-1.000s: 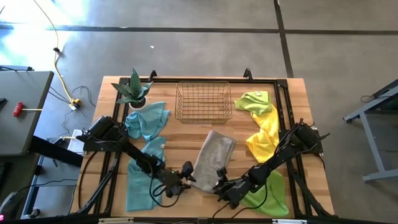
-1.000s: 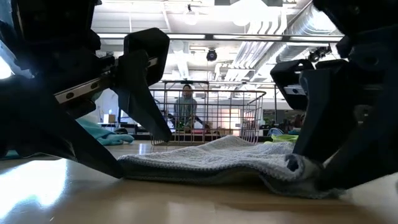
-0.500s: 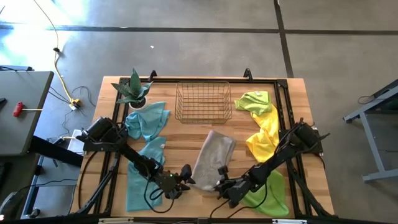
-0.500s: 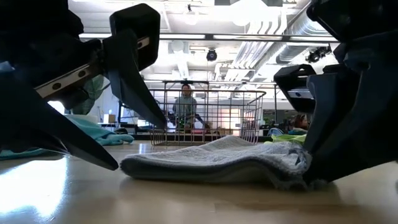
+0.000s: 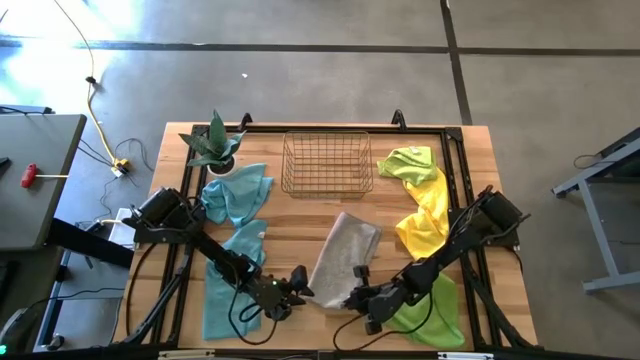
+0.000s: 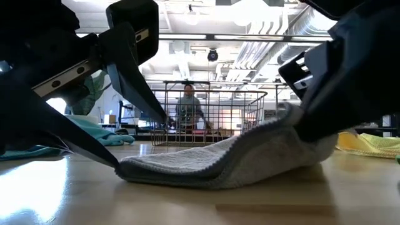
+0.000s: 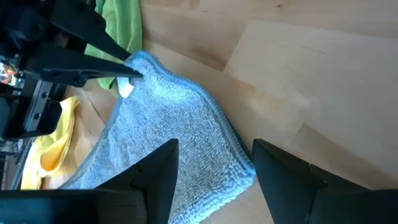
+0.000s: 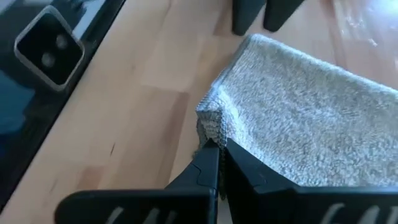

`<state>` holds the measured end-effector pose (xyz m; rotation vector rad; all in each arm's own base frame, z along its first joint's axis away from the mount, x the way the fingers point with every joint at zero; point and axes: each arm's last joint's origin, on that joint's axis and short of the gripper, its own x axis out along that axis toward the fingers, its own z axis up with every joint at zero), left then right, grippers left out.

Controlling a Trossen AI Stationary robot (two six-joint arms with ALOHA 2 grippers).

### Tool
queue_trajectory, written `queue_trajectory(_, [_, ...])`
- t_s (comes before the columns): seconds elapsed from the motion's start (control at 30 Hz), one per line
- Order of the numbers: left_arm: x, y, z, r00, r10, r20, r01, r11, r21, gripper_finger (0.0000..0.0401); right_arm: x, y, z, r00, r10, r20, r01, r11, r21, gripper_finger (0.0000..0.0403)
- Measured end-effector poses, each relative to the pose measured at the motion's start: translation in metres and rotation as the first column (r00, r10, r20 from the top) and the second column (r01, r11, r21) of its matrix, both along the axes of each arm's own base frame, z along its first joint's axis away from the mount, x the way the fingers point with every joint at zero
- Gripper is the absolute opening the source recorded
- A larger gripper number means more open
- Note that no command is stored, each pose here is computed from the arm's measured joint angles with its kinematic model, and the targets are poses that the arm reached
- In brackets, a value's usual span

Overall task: Fold microfiber towels
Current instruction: Fold the gray microfiber towel

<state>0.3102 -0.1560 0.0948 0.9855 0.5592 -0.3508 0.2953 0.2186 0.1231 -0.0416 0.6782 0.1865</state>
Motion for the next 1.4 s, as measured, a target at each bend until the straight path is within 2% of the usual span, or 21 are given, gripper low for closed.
queue_trajectory(0.17, [0.000, 0.000, 0.000, 1.000, 0.009, 0.000, -0.009, 1.000, 0.009, 0.0196, 0.004, -0.002, 0.003, 0.998, -0.046, 0.033, 0.045, 0.999, 0.016, 0.0001])
queue_trajectory(0.47, [-0.002, 0.002, -0.002, 0.999, 0.026, -0.025, -0.025, 0.999, 0.022, 0.0196, 0.017, 0.005, 0.022, 0.998, -0.046, 0.047, 0.044, 0.998, 0.037, 0.0000])
queue_trajectory(0.67, [-0.005, -0.005, -0.002, 1.000, 0.028, -0.010, -0.029, 0.999, -0.021, 0.0196, 0.019, 0.003, 0.030, 0.987, -0.153, -0.044, 0.150, 0.986, -0.074, 0.0000])
queue_trajectory(0.83, [-0.004, -0.009, 0.002, 0.995, 0.085, 0.046, -0.082, 0.993, -0.080, 0.0196, 0.024, 0.001, 0.039, 0.979, -0.205, -0.013, 0.202, 0.971, -0.126, 0.0000])
queue_trajectory(0.93, [-0.002, -0.006, 0.002, 0.981, 0.178, 0.074, -0.167, 0.977, -0.132, 0.0196, 0.030, 0.000, 0.045, 0.975, -0.223, 0.012, 0.223, 0.967, -0.125, 0.0000])
queue_trajectory(1.03, [0.002, -0.008, 0.006, 0.967, 0.230, 0.107, -0.208, 0.961, -0.183, 0.0196, 0.033, -0.004, 0.047, 0.971, -0.239, 0.017, 0.240, 0.962, -0.128, 0.0000])
queue_trajectory(1.17, [0.009, -0.014, 0.018, 0.943, 0.286, 0.172, -0.252, 0.948, -0.193, 0.0196, 0.034, -0.010, 0.045, 0.967, -0.254, -0.009, 0.250, 0.955, -0.158, 0.0000])
queue_trajectory(1.23, [0.013, -0.016, 0.024, 0.914, 0.351, 0.204, -0.307, 0.926, -0.218, 0.0196, 0.034, -0.012, 0.044, 0.966, -0.259, -0.020, 0.252, 0.953, -0.170, 0.0000])
queue_trajectory(1.4, [0.018, -0.014, 0.031, 0.833, 0.507, 0.220, -0.417, 0.838, -0.351, 0.0196, 0.032, -0.014, 0.042, 0.965, -0.261, -0.038, 0.249, 0.949, -0.192, 0.0000])
